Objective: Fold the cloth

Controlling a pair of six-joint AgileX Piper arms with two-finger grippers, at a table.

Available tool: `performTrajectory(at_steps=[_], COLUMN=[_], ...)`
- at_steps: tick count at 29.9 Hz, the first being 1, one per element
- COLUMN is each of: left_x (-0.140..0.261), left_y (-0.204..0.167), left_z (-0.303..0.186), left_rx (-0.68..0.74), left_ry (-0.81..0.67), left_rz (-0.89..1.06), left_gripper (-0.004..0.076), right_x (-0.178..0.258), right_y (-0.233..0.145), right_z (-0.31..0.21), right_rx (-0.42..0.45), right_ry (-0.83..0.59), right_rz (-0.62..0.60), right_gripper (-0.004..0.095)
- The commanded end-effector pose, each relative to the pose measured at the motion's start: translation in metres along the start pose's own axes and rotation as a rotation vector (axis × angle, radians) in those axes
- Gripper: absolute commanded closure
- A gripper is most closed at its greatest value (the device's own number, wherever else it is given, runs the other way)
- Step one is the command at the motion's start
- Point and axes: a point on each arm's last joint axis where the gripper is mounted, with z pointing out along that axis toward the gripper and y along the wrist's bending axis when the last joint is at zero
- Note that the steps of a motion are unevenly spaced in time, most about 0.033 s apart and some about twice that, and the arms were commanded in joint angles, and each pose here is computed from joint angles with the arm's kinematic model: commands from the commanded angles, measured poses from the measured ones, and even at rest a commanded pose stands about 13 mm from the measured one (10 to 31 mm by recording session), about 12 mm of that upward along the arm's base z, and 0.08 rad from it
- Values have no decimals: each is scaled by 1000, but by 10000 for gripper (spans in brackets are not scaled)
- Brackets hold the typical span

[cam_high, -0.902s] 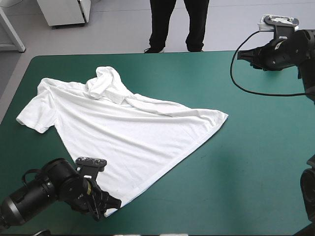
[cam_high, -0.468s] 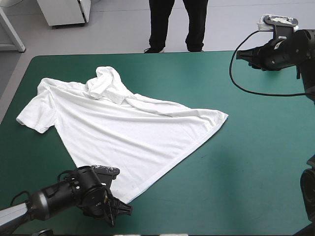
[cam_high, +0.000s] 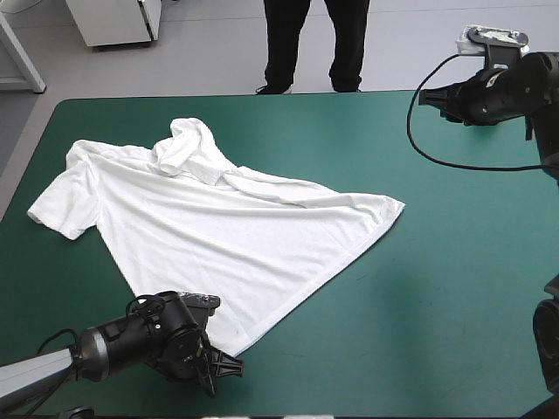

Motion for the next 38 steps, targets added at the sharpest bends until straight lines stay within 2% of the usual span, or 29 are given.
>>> performTrajectory(at_steps=[1, 3, 5, 8, 9, 14, 20, 25, 38], left_x=[4, 5, 5, 3, 3, 2, 1, 1, 1], left_y=[3, 4, 4, 1, 0, -2, -2, -2, -2], left_z=[25, 26, 27, 26, 26, 26, 26, 26, 26], left_rx=[4, -3, -2, 33, 46, 70, 69, 68, 69], left_ry=[4, 11, 9, -16, -20, -35, -39, -38, -37], left_rz=[-23, -23, -23, -16, -21, -30, -27, -27, -28], left_gripper=[745, 746, 746, 746, 746, 746, 746, 746, 746], right_x=[-7, -6, 1, 19, 24, 46, 58, 74, 93], right_y=[1, 0, -1, -5, -6, -4, 22, 25, 24], right_z=[-31, -26, -16, 6, 13, 49, 96, 139, 198], right_rx=[6, 15, 12, 20, 25, 28, 64, 48, 23], right_ry=[-110, -91, -44, 88, 124, 253, 339, 455, 525], right_rz=[-24, -45, -60, -60, -58, -70, -209, -193, -169], right_gripper=[600, 584, 515, 404, 394, 395, 472, 480, 480])
